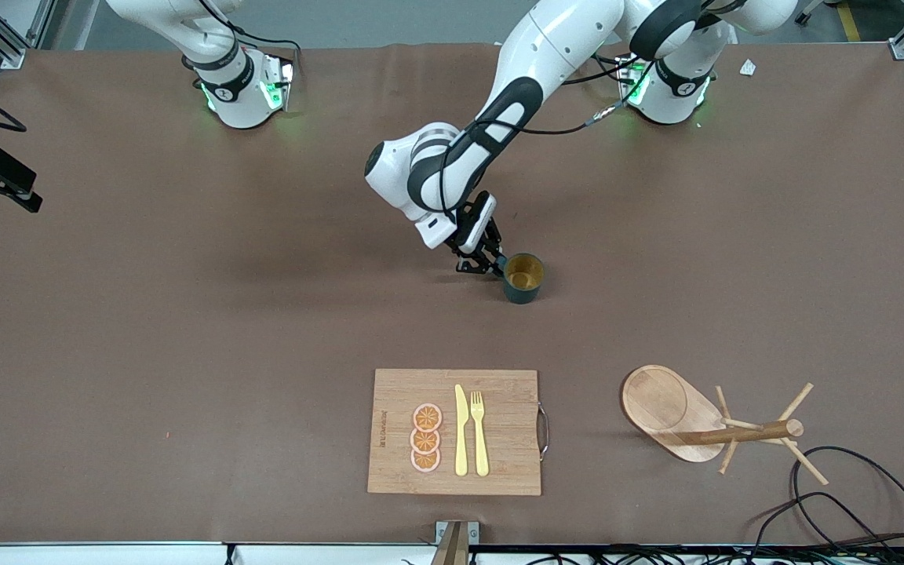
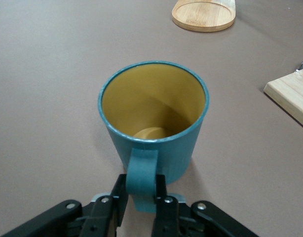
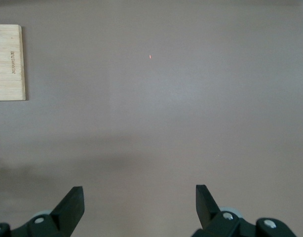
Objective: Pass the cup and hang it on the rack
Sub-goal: 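Lower the left gripper onto the mug handle and close on it, then lift the mug by its handle with the left gripper toward the rack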
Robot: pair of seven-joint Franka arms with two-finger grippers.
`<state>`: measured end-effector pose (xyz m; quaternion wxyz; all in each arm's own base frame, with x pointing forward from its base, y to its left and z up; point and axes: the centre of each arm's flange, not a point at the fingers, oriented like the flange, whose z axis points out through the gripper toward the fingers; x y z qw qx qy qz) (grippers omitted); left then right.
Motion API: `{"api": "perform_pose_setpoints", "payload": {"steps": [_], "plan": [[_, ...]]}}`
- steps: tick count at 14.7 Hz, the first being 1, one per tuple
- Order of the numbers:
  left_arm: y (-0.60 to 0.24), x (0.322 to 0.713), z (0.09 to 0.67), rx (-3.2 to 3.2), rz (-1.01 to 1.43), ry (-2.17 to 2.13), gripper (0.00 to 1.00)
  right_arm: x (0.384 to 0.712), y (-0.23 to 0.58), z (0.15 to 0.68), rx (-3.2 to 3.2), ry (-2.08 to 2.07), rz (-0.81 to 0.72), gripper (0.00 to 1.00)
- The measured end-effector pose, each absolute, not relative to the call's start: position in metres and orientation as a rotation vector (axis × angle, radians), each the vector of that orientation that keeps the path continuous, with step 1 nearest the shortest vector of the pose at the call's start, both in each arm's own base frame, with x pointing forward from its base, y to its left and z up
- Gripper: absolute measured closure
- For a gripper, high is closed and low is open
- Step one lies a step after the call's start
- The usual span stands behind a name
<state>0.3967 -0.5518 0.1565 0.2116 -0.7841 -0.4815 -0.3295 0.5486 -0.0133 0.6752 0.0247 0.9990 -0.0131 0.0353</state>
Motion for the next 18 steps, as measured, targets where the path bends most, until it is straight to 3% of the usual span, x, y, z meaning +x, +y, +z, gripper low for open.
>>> {"api": "perform_pose_setpoints", "payload": {"steps": [2,8,11,18], "plan": [[-0.552,0.399,0.158,-2.192,-0.908,-1.312,0.79,0.549,-0.013,0.675,3.090,-0.041,0.109,0.00],[-0.558,0.431,0.201,-2.277,-0.876,-1.276,0.79,0.549,-0.013,0.675,3.090,-0.040,0.105,0.00],[-0.546,0.469,0.254,-2.346,-0.806,-1.381,0.79,0.549,-0.013,0.674,3.090,-0.040,0.105,0.00],[-0.460,0.556,0.416,-2.514,-0.390,-1.692,0.79,0.549,-0.013,0.674,3.090,-0.040,0.105,0.00]]}}
